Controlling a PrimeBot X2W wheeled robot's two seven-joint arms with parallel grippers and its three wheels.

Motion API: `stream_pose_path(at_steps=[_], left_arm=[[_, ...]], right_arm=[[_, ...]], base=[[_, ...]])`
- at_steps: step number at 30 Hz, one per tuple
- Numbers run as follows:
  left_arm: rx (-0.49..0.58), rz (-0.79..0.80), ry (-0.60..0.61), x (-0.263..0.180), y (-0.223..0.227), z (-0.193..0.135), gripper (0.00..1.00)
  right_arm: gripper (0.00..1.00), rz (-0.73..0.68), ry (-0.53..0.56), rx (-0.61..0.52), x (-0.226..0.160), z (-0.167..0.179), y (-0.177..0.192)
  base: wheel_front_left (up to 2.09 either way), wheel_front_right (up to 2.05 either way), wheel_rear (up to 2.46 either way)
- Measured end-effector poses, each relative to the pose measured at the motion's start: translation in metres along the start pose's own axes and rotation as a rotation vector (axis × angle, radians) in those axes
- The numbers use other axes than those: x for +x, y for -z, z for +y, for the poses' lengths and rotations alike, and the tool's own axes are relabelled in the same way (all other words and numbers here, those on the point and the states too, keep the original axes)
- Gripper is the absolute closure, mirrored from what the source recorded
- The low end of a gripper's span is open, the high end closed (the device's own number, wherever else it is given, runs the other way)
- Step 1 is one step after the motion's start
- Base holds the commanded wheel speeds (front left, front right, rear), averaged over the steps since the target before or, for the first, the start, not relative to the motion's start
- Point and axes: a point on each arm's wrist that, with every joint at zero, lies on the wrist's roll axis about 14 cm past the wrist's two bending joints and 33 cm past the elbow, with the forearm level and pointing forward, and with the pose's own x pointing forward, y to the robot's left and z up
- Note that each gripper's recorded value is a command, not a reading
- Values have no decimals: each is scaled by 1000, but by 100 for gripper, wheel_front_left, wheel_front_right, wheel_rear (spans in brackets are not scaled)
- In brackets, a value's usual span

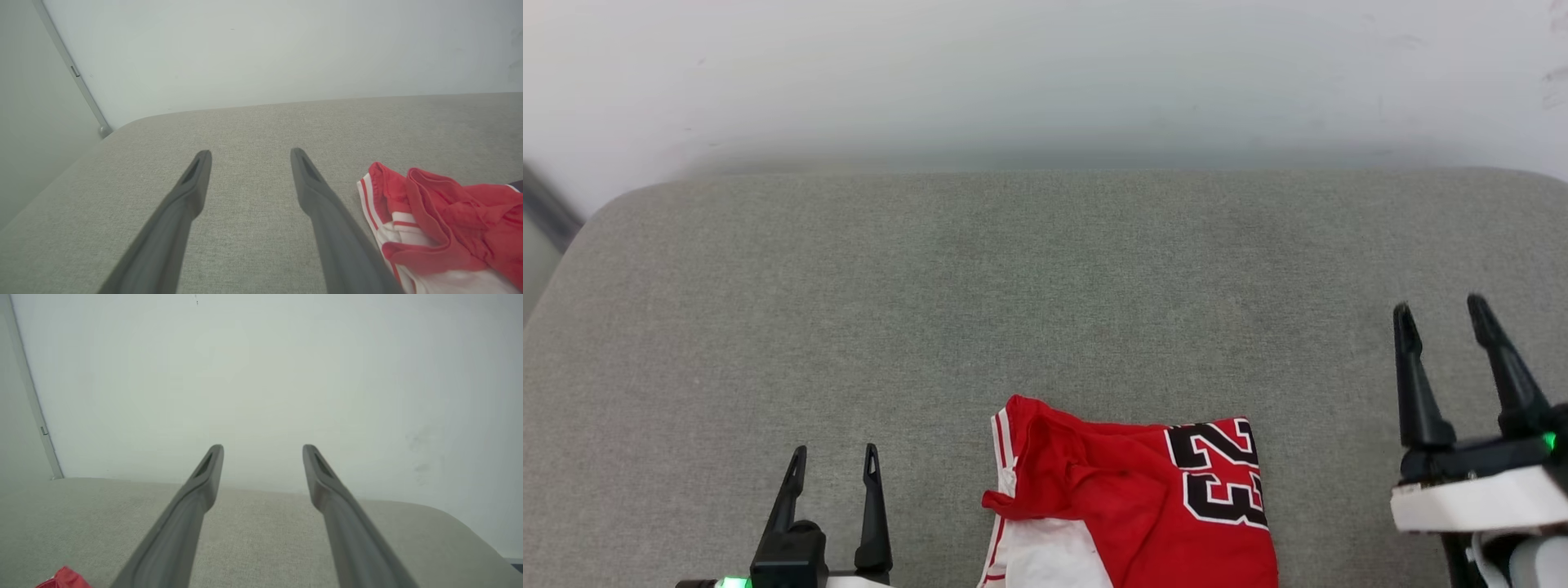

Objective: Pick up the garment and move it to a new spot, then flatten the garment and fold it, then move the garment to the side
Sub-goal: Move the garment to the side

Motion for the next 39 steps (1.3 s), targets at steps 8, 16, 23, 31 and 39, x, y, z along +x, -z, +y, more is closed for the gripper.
stream_pose_path(at_steps=[8, 16, 23, 31, 39], left_arm=[[-7, 8, -9, 1, 2, 2, 0], [-10, 18, -18, 2, 5, 3, 0], [-14, 24, -25, 9, 7, 4, 0], [-15, 34, -31, 21, 12, 6, 0], [-12, 55, -55, 26, 19, 13, 0]], right_arm=[[0, 158, -201, -5, 48, 21, -4], [0, 802, -357, 111, 9, 30, 71], [0, 1176, -384, 284, -39, 28, 116], [0, 1355, -436, 445, -62, 62, 157], [0, 1448, -486, 485, -76, 94, 186]], base=[[0, 0, 0], [0, 0, 0], [0, 0, 0], [0, 0, 0], [0, 0, 0]])
